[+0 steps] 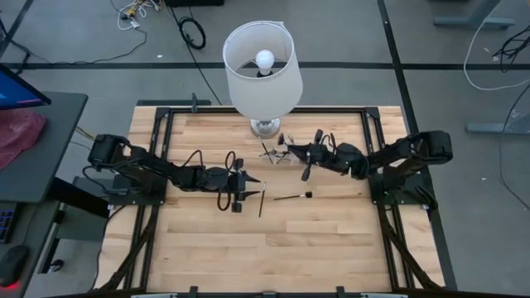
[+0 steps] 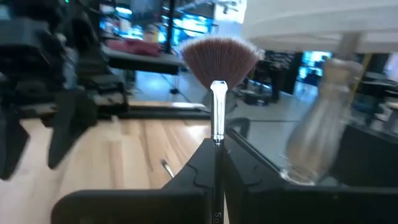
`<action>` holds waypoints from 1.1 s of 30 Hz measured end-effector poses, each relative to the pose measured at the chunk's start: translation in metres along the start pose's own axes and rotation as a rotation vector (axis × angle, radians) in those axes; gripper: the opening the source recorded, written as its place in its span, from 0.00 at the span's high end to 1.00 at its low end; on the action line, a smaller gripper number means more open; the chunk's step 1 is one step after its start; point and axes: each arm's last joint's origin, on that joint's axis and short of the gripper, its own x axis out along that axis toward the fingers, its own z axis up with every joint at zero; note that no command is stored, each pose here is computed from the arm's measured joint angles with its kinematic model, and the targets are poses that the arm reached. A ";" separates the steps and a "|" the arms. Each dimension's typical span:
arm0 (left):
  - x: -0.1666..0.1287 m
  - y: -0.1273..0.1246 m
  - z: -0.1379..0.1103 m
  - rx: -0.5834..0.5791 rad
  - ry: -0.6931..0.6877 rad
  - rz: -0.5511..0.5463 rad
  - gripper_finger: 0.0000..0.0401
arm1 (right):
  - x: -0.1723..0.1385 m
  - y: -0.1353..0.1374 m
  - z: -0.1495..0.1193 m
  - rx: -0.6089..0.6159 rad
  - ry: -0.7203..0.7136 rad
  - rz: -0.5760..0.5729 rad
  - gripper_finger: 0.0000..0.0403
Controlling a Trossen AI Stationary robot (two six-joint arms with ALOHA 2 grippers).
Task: Put items in baskets/containers
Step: Put the black highlighter brush into the transparent organizer
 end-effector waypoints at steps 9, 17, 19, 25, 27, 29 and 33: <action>0.000 0.000 0.000 0.002 -0.001 0.000 0.59 | 0.024 0.002 -0.011 -0.007 0.032 0.057 0.98; 0.000 0.000 0.000 0.000 0.002 -0.004 0.59 | 0.051 -0.001 -0.035 -0.026 0.102 0.035 0.98; 0.000 0.000 -0.001 0.001 0.009 -0.005 0.59 | 0.055 -0.002 -0.037 -0.026 0.105 0.030 0.98; 0.000 -0.001 -0.003 -0.014 0.032 -0.010 0.59 | 0.056 -0.002 -0.043 -0.014 0.140 0.031 0.96; 0.000 -0.002 -0.004 -0.029 0.039 -0.020 0.59 | 0.056 -0.001 -0.043 -0.014 0.138 0.034 0.94; -0.001 -0.004 -0.004 -0.029 0.042 -0.026 0.59 | 0.056 -0.001 -0.043 -0.013 0.134 0.033 0.90; -0.001 -0.007 -0.003 -0.024 0.039 -0.037 0.59 | 0.056 -0.001 -0.043 -0.014 0.136 0.023 0.82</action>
